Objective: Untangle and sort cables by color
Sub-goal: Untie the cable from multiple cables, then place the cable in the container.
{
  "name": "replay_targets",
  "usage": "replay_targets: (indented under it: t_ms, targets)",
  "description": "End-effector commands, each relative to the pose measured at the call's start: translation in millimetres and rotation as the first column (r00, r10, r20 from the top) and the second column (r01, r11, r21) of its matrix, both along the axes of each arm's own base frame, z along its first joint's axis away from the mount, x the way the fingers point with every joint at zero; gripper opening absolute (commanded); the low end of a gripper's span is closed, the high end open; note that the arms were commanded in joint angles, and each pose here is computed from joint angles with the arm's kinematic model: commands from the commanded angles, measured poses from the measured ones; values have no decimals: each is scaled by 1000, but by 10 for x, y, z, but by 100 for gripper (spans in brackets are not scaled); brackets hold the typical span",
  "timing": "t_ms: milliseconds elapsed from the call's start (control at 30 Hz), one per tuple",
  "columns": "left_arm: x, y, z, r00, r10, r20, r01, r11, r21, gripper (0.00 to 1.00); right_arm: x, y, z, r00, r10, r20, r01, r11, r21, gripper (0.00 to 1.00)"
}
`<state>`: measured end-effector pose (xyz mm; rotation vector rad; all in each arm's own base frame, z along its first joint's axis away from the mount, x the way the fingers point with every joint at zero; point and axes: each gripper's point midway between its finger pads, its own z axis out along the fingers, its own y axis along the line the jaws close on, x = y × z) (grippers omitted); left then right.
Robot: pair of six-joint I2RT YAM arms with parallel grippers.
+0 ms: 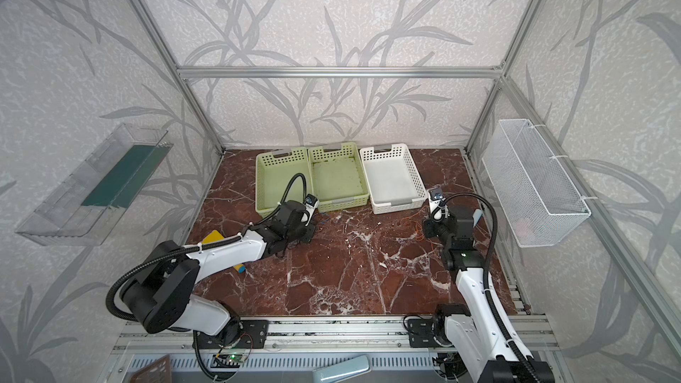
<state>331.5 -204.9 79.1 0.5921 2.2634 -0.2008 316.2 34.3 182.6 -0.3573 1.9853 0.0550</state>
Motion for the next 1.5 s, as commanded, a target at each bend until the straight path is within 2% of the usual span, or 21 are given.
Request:
replay_targets:
  t_ms: [0, 133, 167, 300, 433, 567, 767, 900, 1033, 1300, 1467]
  targets:
    - [18, -132, 226, 996, -53, 78, 59, 996, -64, 48, -61, 443, 352, 977, 204, 62, -206, 978, 25, 0]
    - [5, -190, 410, 987, -77, 143, 92, 991, -101, 59, -97, 805, 645, 936, 339, 96, -341, 940, 8, 0]
    - [7, -190, 438, 984, -74, 160, 92, 990, -107, 64, -97, 881, 728, 926, 362, 107, -364, 931, 2, 0]
    - [12, -226, 482, 981, -84, 176, 107, 986, -125, 65, -85, 1196, 1146, 866, 461, 193, -464, 885, -34, 0]
    - [37, -275, 487, 982, -84, 171, 109, 984, -143, 65, 10, 1394, 1520, 825, 502, 260, -497, 863, -89, 0]
    - [59, -243, 475, 979, -68, 190, 94, 987, -133, 63, 167, 1483, 1869, 795, 506, 333, -500, 859, -110, 0]
    - [89, 11, 422, 974, 17, 228, -3, 998, -63, 61, 446, 1619, 2346, 739, 513, 437, -504, 851, -148, 0]
    - [82, 99, 372, 975, 49, 214, -43, 998, -36, 62, 659, 1669, 2638, 706, 501, 501, -477, 859, -186, 0]
    - [81, 151, 325, 976, 64, 207, -63, 998, -12, 62, 906, 1624, 2932, 689, 439, 576, -391, 895, -214, 0]
    - [100, 208, 276, 978, 80, 194, -87, 996, 25, 60, 1287, 1564, 3427, 648, 393, 653, -317, 918, -237, 0]
    - [100, 242, 227, 979, 89, 181, -99, 994, 48, 60, 1653, 1441, 3469, 671, 340, 659, -208, 939, -273, 0]
